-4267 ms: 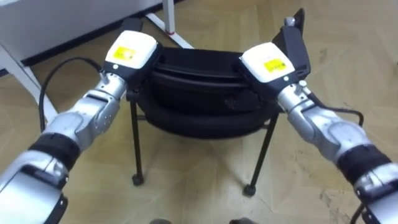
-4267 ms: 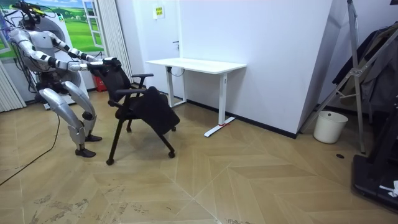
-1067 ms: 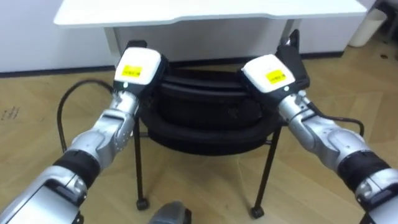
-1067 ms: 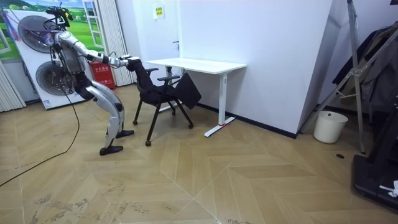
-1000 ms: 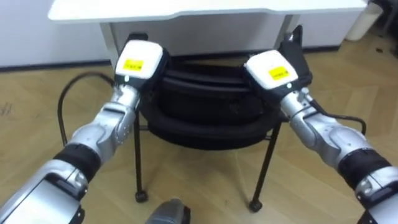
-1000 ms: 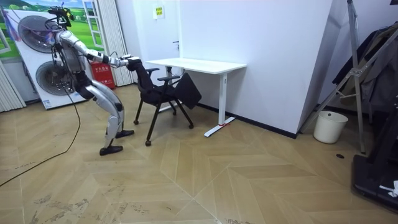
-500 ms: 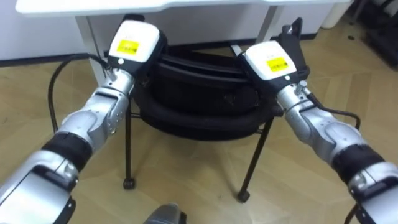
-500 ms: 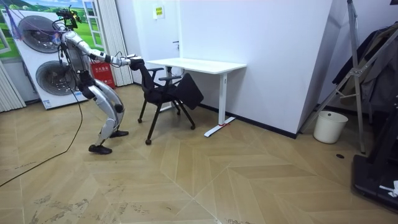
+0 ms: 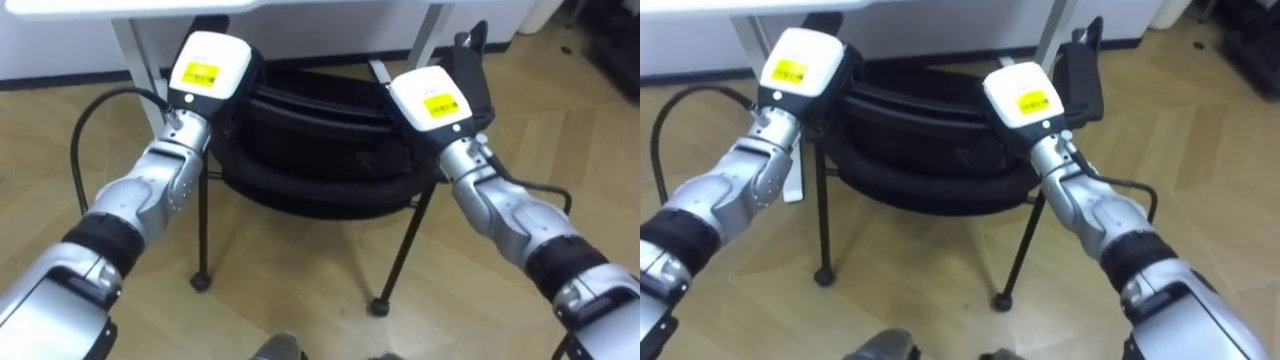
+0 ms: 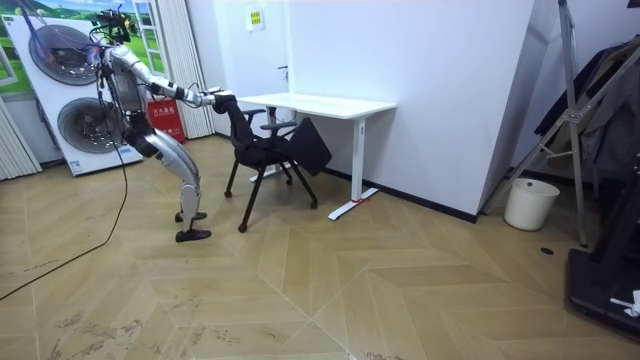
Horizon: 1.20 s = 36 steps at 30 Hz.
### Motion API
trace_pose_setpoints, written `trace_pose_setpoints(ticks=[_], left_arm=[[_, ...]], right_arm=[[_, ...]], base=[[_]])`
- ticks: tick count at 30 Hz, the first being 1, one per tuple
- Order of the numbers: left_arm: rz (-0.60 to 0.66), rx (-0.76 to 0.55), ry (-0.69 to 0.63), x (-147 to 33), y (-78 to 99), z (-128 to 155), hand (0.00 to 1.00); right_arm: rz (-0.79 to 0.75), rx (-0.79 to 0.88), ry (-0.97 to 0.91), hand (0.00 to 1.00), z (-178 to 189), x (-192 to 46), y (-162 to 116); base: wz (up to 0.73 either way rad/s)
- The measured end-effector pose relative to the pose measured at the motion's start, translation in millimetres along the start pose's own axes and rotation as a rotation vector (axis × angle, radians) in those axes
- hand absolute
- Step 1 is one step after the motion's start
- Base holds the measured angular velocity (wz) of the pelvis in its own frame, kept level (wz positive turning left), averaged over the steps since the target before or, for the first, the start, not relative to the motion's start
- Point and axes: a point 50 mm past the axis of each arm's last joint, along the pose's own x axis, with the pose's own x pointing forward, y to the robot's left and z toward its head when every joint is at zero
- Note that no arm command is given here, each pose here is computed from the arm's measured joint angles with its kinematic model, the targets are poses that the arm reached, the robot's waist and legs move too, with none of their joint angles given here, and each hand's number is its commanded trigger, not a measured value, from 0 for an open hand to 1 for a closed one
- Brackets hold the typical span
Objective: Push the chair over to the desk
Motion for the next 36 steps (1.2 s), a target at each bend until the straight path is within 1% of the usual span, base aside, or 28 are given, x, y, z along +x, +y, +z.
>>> trace_pose_setpoints(ticks=[17,24,28,36], left_arm=[[0.047,-0.01,0.042,2.4,6.0,-4.1,1.0],[0.047,-0.01,0.054,0.8,5.2,-3.4,1.0],[0.012,-0.017,0.058,-5.1,-2.5,-1.3,1.0],[0.007,-0.028,0.066,-9.7,-6.1,1.2,1.0]], right_arm=[[-0.014,-0.034,-0.025,1.0,1.6,13.2,-17.3],[-0.002,-0.043,-0.029,1.0,1.9,14.1,-18.4],[0.028,-0.032,-0.027,1.0,3.0,8.8,-10.7],[0.042,-0.043,-0.037,1.0,2.6,6.6,-11.4]], base=[[0.0],[0.11],[0.21],[0.09]])
